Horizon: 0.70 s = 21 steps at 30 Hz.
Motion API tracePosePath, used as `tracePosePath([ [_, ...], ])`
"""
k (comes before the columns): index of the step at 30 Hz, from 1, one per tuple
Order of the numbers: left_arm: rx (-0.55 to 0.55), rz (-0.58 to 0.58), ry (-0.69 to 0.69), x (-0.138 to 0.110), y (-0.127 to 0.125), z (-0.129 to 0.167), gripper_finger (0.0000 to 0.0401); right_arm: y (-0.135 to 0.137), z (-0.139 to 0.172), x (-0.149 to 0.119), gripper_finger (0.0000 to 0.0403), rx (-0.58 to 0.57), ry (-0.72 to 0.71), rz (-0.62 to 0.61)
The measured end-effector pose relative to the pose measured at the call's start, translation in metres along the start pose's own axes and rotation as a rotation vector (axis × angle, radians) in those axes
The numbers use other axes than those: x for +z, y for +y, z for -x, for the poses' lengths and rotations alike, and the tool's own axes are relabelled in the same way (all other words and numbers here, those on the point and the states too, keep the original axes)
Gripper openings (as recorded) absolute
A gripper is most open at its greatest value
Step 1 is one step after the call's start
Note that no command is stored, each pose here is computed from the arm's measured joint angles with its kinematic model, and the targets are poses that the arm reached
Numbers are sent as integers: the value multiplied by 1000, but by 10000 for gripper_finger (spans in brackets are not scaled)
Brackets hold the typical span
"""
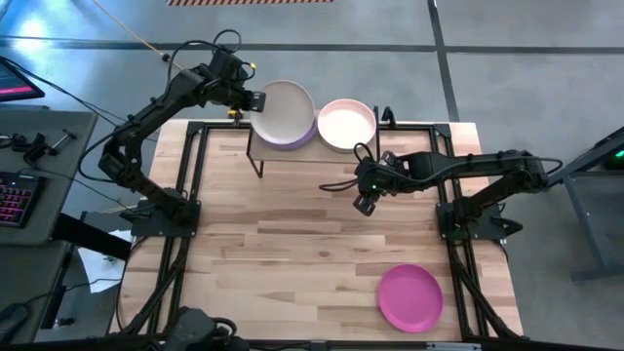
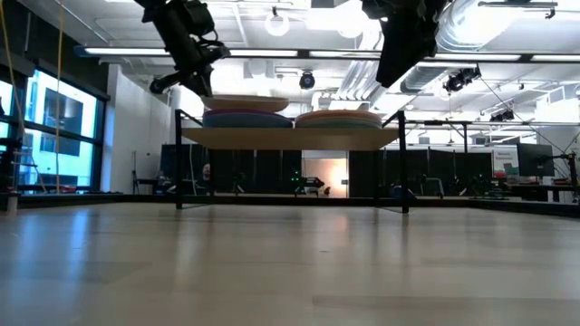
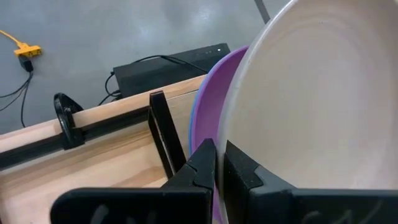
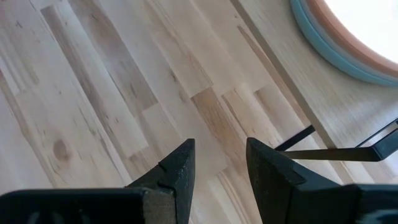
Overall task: Place and stack plates onto a shelf
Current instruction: Stack the light gray plate into the purple plate on the shelf
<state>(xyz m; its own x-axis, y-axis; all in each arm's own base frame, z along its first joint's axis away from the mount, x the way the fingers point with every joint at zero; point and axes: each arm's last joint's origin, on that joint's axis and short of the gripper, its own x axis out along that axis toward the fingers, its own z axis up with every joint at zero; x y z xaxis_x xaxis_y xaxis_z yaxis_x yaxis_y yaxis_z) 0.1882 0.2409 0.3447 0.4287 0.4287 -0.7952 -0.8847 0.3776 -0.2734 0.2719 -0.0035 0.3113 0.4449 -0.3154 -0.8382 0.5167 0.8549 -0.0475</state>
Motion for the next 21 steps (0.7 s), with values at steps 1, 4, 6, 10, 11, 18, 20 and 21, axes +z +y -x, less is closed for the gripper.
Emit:
tracePosePath([
  [1, 0, 0, 1, 0, 0, 0, 1, 0, 0, 0, 124, 0, 0, 2],
  [4, -2, -8, 14, -1, -3, -5, 1, 0, 0, 0, 124, 0, 0, 3],
  [6, 0, -12, 30, -1, -5, -10, 1, 0, 0, 0, 124, 0, 0, 3],
  [10, -1, -35, 51, -3, -9, -19, 1, 0, 0, 0, 124, 1, 0, 2],
  [11, 1, -34, 54, -3, -9, -20, 1, 0, 0, 0, 124, 1, 0, 0],
  [18, -3, -25, 39, -1, -9, -19, 4, 0, 0, 0, 124, 2, 1, -18],
  [20, -2, -25, 39, -1, -9, -19, 8, 0, 0, 0, 124, 2, 1, -23],
  [21, -2, -24, 40, -1, -9, -19, 11, 0, 0, 0, 124, 2, 1, -22],
])
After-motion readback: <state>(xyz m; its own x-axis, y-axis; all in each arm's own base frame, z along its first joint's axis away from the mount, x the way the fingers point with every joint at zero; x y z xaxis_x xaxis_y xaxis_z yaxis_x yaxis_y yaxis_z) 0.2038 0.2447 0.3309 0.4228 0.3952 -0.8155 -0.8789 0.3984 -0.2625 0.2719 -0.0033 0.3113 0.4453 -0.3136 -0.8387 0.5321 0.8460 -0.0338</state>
